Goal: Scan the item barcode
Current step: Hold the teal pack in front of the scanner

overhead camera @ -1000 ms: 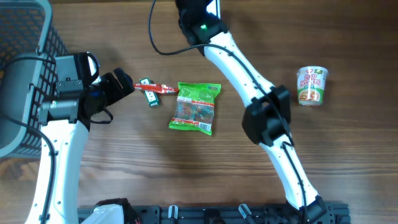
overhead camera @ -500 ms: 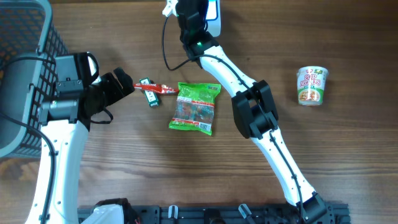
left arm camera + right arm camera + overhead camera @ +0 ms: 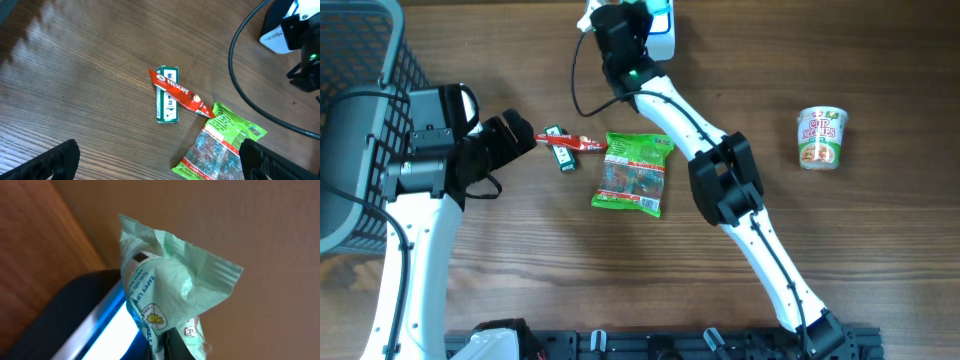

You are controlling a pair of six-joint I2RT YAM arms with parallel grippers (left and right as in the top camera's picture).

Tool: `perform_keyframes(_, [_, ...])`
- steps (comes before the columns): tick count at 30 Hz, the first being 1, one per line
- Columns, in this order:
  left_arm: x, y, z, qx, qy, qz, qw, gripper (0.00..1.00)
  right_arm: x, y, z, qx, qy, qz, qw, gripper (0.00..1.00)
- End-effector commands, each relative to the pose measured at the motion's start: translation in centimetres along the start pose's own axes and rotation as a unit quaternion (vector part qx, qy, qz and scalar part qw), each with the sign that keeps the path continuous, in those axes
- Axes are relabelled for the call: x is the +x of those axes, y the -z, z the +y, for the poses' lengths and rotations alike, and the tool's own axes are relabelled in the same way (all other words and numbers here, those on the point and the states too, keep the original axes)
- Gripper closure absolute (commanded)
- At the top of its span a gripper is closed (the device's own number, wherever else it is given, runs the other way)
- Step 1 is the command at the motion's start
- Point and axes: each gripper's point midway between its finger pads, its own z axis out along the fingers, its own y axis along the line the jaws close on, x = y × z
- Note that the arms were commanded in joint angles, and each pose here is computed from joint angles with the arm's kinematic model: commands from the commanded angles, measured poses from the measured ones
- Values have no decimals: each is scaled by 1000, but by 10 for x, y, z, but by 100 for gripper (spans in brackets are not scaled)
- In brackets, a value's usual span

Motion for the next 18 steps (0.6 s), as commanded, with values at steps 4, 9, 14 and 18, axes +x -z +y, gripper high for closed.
perform_keyframes(4, [1, -1, -2, 4, -6, 4, 1000, 0, -7, 9, 19, -19, -29, -2, 999, 96])
perform_keyframes(9, [1, -1, -2, 4, -6, 4, 1000, 0, -1, 9, 21, -20, -47, 13, 999, 96])
perform_keyframes(14, [1, -1, -2, 4, -6, 4, 1000, 0, 7, 10, 32, -39, -55, 28, 997, 96])
perform_keyframes(18, [1, -1, -2, 4, -6, 4, 1000, 0, 12, 11, 39, -51, -55, 39, 996, 96])
